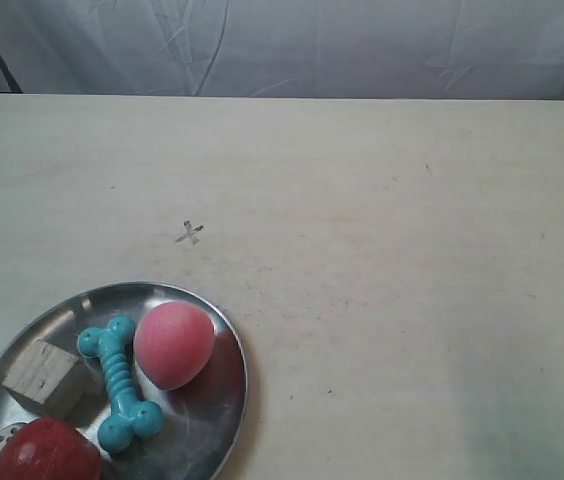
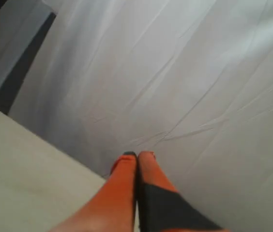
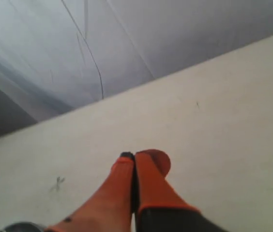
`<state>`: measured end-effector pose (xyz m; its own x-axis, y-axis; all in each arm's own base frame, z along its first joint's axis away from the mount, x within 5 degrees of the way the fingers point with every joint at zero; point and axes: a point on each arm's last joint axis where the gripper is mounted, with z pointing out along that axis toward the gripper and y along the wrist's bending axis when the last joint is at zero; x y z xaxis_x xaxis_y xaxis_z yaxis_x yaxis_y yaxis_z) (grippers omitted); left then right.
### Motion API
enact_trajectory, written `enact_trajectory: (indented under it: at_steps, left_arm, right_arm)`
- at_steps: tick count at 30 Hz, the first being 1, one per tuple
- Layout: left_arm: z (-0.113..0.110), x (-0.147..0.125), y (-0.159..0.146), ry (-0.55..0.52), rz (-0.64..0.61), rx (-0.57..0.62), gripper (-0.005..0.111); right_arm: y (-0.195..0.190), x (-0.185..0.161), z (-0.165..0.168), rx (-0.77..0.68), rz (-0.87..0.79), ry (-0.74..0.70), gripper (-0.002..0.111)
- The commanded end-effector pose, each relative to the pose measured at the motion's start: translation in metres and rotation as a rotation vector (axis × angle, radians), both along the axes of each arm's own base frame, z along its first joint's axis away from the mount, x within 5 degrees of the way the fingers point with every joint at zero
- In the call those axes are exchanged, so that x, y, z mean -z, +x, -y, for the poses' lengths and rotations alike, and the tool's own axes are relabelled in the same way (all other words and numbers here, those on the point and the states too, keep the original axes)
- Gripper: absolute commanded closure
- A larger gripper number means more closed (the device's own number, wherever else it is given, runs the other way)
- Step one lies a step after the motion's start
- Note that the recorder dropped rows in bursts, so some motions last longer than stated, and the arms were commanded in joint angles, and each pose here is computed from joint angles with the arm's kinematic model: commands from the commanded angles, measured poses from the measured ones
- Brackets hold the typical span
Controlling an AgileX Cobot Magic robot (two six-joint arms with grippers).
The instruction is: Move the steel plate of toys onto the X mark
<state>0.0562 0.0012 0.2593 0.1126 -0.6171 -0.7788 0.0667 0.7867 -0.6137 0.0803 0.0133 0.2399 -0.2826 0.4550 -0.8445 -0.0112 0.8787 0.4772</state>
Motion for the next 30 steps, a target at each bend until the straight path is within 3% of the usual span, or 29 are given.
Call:
enact_trajectory:
  at_steps: [1,5,9,13,17,21,23,27,30]
  left_arm:
    - [-0.003,-0.034,0.020,0.186,-0.105,-0.044,0.107]
    - [-0.005,-0.067,0.052,0.414,-0.199,-0.061,0.107]
    - [-0.009,-0.071,0.090,0.487,-0.520,-0.026,0.107]
    - [0.007,-0.052,0.120,0.511,-0.780,0.249,0.107]
    - [0.027,-0.033,0.136,0.502,-0.859,0.555,0.107]
    - [0.033,-0.012,0.141,0.475,-1.000,0.690,0.107]
    - [0.032,-0.004,0.142,0.480,-1.069,0.728,0.107]
    - [0.032,0.004,0.144,0.454,-1.133,0.747,0.107]
    - [0.027,0.010,0.145,0.507,-1.180,0.732,0.103]
  right_arm:
    - [0.039,-0.018,0.001,-0.048,-0.196,-0.129,0.109]
    - [0.087,-0.037,0.002,-0.088,-0.304,-0.170,0.109]
    - [0.131,-0.049,0.001,-0.108,-0.349,-0.172,0.109]
    - [0.157,-0.058,-0.010,-0.158,-0.351,-0.187,0.109]
    - [0.165,-0.055,-0.025,-0.235,-0.388,-0.197,0.109]
    - [0.160,-0.046,-0.039,-0.350,-0.464,-0.240,0.108]
    - [0.158,-0.043,-0.046,-0.386,-0.486,-0.242,0.101]
    - [0.159,-0.037,-0.059,-0.437,-0.509,-0.229,0.075]
    - [0.159,-0.031,-0.072,-0.474,-0.545,-0.164,0.060]
